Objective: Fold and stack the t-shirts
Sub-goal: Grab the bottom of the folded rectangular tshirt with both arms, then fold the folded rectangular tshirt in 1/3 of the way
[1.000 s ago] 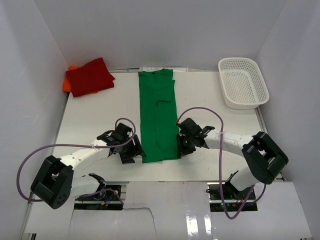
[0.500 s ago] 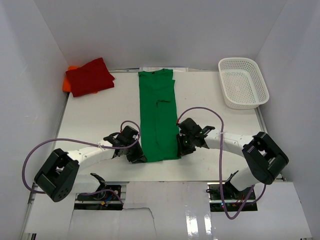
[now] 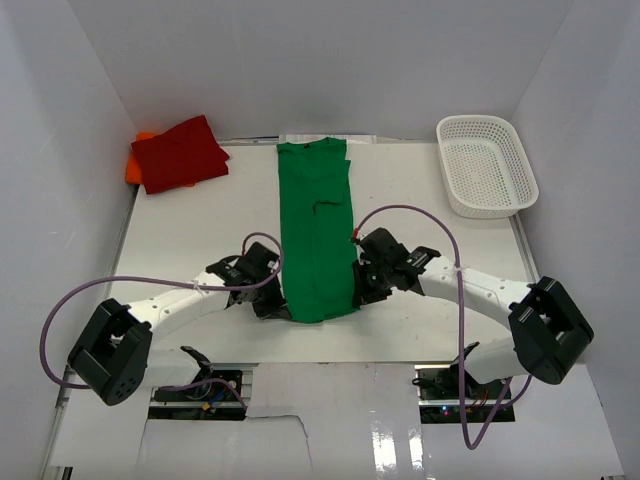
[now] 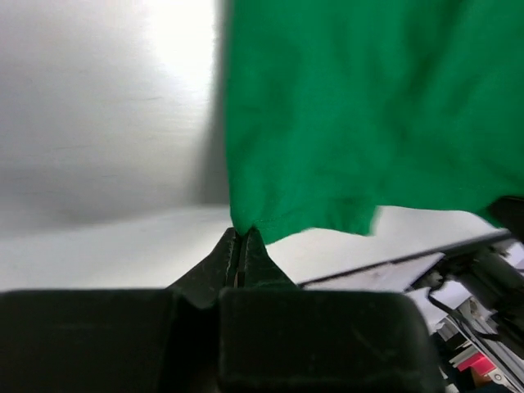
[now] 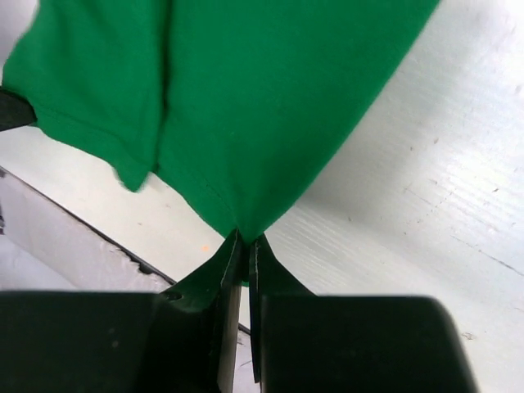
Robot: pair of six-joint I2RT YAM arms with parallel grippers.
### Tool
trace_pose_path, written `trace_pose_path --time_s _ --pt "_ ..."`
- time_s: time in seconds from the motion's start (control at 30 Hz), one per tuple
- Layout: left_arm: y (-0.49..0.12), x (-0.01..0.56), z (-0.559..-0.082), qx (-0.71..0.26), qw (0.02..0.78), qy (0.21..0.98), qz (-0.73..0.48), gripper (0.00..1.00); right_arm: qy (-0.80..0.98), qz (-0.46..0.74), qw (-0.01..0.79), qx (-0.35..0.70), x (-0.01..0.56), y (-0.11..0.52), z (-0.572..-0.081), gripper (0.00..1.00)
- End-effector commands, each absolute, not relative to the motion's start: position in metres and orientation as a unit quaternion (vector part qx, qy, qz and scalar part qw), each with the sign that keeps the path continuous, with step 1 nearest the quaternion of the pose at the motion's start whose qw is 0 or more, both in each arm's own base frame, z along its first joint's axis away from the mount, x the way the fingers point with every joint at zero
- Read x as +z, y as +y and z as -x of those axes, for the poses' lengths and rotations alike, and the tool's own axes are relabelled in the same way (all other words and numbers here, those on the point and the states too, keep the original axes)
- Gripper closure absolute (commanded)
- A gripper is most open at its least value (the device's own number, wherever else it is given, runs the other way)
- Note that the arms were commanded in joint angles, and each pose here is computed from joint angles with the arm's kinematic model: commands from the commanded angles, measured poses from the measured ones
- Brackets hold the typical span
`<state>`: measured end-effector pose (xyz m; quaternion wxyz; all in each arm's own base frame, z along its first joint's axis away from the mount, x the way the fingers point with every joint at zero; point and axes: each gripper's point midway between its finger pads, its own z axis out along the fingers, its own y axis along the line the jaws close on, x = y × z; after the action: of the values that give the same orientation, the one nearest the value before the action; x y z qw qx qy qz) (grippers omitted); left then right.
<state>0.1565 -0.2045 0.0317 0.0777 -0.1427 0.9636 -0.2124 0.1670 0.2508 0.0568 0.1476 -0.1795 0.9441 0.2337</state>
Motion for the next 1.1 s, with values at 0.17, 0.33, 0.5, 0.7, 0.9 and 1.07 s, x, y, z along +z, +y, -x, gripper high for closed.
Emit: trace_pose_path --time_s 0.17,0.33,0.5,0.7,0.9,1.07 --pt "-0.218 0.148 -0.238 -0.261 0.191 0.939 0.112 1.0 0.925 0.208 0.212 0.236 0.121 0.269 -0.207 0.92" --pt "-0.208 0.158 -0.286 -0.251 0.211 0.937 0.122 1.0 0.922 0.203 0.239 0.228 0.14 0.271 -0.25 0.92" --pt "-0.203 0.181 -0.333 -0.24 0.253 0.928 0.129 1.0 0.921 0.188 0.266 0.214 0.156 0.265 -0.306 0.92" --pt "-0.202 0.178 -0.383 -0.221 0.273 0.926 0.139 1.0 0.925 0.183 0.26 0.211 0.153 0.268 -0.355 0.92" --pt "-0.198 0.161 -0.419 -0.203 0.271 0.929 0.152 1.0 0.923 0.187 0.262 0.209 0.151 0.283 -0.4 0.92" --pt "-0.187 0.149 -0.435 -0.194 0.265 0.929 0.171 1.0 0.92 0.189 0.271 0.213 0.158 0.293 -0.428 0.92"
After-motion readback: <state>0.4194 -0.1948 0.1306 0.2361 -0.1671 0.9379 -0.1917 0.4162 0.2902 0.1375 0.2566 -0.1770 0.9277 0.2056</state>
